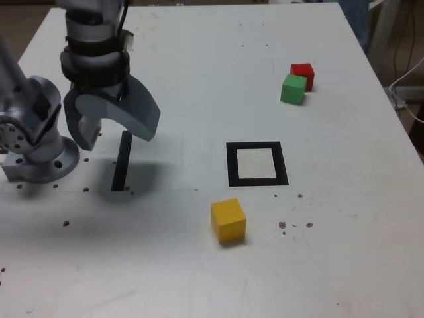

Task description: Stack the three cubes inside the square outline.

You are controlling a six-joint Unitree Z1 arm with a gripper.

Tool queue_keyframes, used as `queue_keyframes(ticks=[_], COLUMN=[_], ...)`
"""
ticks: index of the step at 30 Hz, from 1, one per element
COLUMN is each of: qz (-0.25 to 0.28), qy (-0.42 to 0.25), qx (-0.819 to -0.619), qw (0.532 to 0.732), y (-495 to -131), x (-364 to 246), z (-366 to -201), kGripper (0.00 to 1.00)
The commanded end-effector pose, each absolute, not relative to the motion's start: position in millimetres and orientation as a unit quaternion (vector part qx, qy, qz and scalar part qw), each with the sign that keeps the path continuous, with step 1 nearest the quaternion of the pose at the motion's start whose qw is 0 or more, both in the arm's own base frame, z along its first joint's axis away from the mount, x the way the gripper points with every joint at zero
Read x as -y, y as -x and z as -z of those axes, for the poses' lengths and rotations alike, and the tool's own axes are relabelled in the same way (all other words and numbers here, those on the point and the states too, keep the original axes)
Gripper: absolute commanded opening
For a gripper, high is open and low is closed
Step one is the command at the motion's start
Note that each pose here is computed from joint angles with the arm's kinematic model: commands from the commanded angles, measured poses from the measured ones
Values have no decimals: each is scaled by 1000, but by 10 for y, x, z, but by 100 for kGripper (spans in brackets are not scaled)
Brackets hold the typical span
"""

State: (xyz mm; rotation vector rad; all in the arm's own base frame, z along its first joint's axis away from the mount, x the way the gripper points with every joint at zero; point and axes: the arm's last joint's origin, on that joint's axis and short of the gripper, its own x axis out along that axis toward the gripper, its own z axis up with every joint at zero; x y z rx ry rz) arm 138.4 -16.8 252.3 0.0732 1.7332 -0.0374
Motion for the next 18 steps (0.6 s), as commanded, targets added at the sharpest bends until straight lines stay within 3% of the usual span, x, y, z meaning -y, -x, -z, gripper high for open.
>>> queue_keyframes(ticks=[1,11,18], qz=[16,14,8], qy=[-32,-35,-42], qx=[-761,-754,-744], qw=[648,655,667], y=[-1383,-1381,-1549], x=[168,150,73], z=[-2523,-2585,-2812], kGripper=[98,98,99])
